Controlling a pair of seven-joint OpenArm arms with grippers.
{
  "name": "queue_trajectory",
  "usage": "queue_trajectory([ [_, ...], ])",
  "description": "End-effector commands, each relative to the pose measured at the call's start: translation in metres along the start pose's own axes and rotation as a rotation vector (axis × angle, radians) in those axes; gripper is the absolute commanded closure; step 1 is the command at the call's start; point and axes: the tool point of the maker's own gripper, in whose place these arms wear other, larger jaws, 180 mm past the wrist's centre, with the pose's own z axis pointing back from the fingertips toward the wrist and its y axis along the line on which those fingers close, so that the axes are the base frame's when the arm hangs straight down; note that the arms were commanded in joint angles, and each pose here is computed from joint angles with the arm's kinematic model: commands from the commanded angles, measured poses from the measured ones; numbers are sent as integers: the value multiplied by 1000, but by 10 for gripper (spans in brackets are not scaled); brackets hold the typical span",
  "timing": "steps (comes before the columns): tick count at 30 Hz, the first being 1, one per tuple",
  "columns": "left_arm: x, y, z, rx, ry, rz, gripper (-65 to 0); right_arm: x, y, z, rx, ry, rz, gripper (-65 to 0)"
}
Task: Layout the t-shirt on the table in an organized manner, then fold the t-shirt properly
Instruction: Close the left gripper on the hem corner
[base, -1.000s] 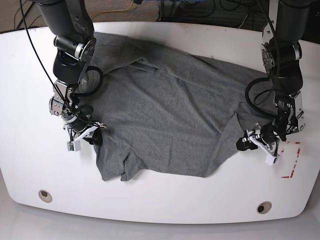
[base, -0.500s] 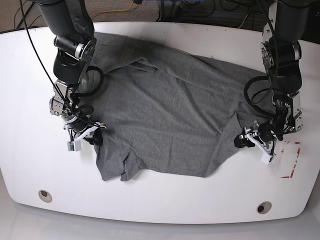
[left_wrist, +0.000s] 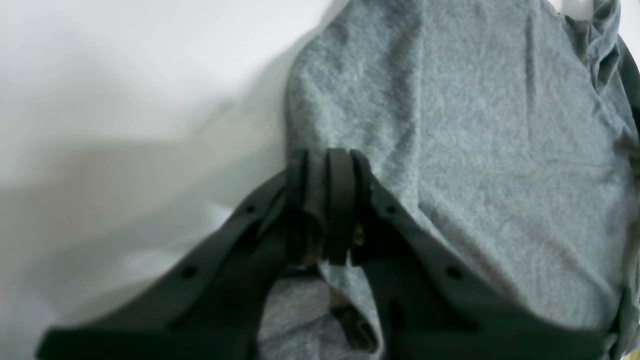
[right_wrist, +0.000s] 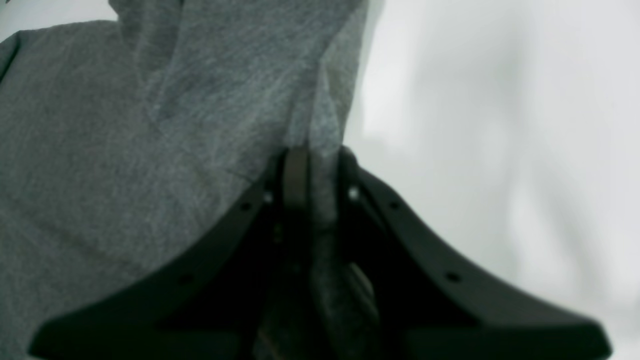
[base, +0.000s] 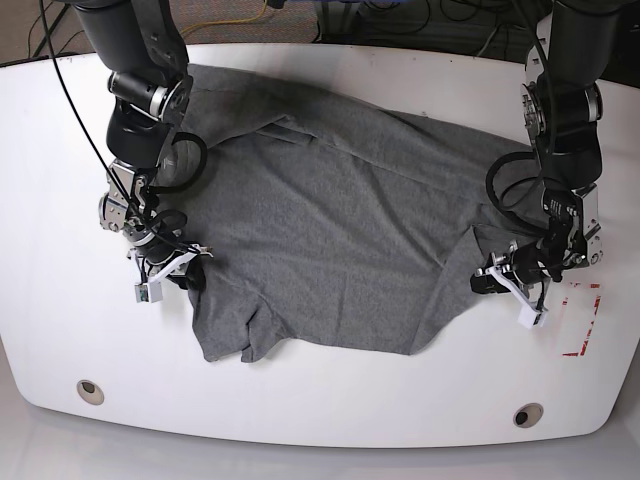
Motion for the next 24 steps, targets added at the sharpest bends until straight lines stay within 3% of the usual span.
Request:
queue_trajectory([
  [1, 34, -4, 8, -12, -82, -24, -43, 3, -2, 0, -8, 29, 31, -90],
  [8, 62, -15, 21, -8, -151, -108, -6, 3, -2, 0, -8, 30, 30, -90],
  [15, 66, -21, 29, 0, -179, -156, -8, 2, -2, -1, -7, 32, 29, -90],
  [24, 64, -20, 30, 7, -155, -162, -14, 2, -2, -1, -7, 32, 29, -90],
])
